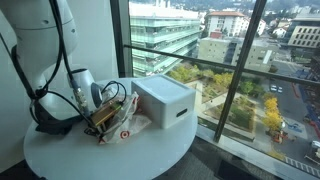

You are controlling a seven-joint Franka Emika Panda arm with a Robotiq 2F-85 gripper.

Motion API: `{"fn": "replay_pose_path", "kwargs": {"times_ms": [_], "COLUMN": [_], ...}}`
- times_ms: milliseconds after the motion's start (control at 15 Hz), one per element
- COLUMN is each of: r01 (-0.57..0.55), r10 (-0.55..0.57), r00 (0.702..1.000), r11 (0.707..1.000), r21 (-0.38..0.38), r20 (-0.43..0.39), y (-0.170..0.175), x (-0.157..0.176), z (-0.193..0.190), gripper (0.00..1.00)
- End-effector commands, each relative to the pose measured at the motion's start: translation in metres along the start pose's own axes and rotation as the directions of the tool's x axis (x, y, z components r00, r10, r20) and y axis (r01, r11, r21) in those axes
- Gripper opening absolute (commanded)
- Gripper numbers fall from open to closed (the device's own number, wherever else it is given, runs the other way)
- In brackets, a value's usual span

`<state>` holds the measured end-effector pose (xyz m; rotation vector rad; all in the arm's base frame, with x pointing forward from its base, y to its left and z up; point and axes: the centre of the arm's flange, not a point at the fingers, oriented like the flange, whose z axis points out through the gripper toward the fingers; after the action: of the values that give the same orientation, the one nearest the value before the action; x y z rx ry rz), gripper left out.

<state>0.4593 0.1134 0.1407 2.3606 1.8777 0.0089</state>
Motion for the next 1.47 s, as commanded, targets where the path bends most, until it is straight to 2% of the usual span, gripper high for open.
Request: {"fn": "replay_pose_path", "kwargs": {"times_ms": [0, 400, 800, 1200, 1333, 1400], "r01": [-0.054, -0.179, -0.219, -0.231, -0.238, -0.242], "r10": [0.054, 0.177, 0.203, 0.243, 0.265, 0.268], "r00": [0.997, 0.979, 0.974, 0.970, 0.964, 0.963], "r11": [0.998, 0.984, 0.960, 0.895, 0.884, 0.896], "r21": [0.014, -0.013, -0.175, -0.382, -0.401, -0.372], "r20": [-0.049, -0.097, -0.104, -0.018, 0.012, 0.020], "y": [0.001, -0.007, -0.022, -0.051, -0.059, -0.062], "x": [0.003, 0.022, 0.034, 0.041, 0.042, 0.041], "z": [-0.031, -0.085, -0.136, -0.186, -0.188, -0.182], "gripper": [0.00, 0.00, 0.00, 0.00, 0.00, 0.00]}}
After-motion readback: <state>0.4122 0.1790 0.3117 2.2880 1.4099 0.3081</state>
